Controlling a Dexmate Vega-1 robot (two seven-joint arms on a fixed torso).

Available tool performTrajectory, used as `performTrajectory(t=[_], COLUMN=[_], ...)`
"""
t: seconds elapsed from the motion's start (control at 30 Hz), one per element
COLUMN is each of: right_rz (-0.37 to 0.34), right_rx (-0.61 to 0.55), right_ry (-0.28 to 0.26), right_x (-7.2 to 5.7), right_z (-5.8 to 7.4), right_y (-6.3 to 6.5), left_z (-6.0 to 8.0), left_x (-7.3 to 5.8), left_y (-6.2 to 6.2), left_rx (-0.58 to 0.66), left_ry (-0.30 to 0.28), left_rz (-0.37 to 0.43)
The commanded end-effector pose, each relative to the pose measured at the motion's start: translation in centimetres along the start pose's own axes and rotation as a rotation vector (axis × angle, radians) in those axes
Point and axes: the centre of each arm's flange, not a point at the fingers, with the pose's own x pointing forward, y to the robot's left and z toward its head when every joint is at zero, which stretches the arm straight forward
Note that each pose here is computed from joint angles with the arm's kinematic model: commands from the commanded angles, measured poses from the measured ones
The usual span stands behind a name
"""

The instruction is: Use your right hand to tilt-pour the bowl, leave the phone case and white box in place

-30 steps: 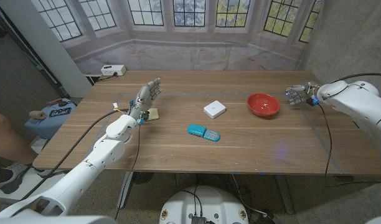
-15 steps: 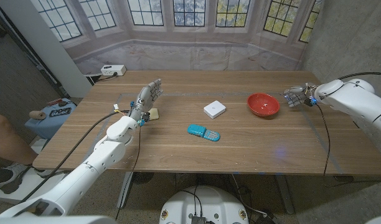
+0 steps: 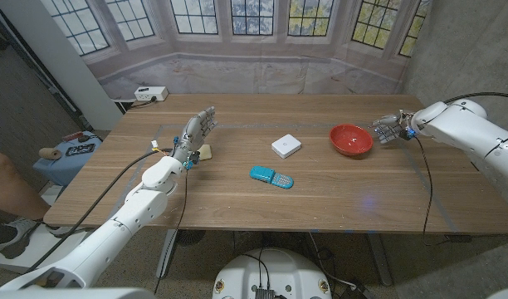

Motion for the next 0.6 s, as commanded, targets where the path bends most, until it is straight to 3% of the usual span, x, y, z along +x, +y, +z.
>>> performTrajectory(t=[0.03,0.6], right_rz=[0.033,0.032], right_rx=[-0.012,-0.024], right_ry=[0.033,0.037], right_x=[0.0,0.4], right_z=[0.4,1.5], right_y=[0.9,2.7], left_z=[-0.2,-0.2], left_x=[-0.2,-0.7], left_y=[0.0,0.1], left_rx=[-0.002,-0.006], left_ry=[0.001,-0.007], left_rz=[-0.005,0.001])
